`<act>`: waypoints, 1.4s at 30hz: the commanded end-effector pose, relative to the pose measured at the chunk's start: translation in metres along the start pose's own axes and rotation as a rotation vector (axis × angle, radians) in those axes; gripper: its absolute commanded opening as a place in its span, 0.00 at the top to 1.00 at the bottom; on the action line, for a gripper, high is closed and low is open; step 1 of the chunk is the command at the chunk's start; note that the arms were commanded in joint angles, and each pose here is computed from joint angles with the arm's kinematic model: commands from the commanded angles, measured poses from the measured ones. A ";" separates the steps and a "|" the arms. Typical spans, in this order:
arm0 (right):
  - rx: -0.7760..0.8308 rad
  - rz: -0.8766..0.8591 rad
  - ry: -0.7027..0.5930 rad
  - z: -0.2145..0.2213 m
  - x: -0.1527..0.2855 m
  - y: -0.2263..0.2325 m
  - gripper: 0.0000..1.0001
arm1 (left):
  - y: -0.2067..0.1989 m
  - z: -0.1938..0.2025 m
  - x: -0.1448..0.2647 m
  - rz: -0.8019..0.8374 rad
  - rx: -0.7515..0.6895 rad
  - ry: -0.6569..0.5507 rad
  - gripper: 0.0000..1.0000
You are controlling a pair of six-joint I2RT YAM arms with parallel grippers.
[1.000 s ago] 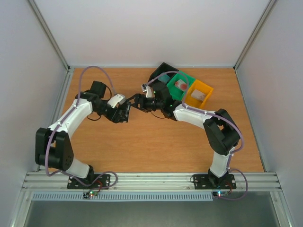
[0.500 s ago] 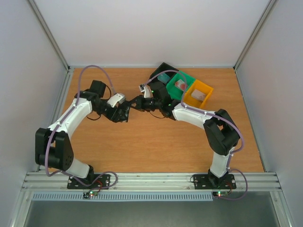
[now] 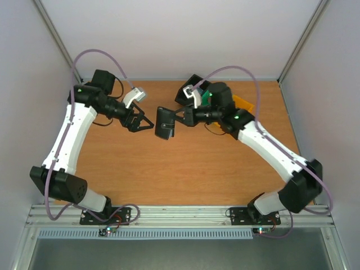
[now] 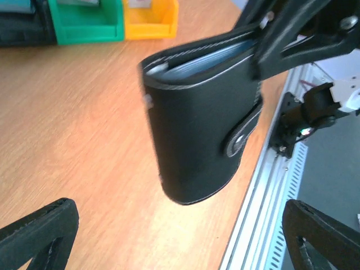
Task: Take the credit cards out of the card holder
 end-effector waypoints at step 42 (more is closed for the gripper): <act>0.508 -0.178 -0.024 0.001 0.064 0.088 0.82 | -0.120 0.019 -0.011 0.425 -0.311 -0.457 1.00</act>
Point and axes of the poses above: each gripper's point midway between its finger pads, its own x axis back along the fingers, its own y axis along the line the jaws close on, z = x × y, the point moved 8 cm from there along x, back along the fingers, and after that the axes turned 1 degree about -x, right-handed, at the moved point
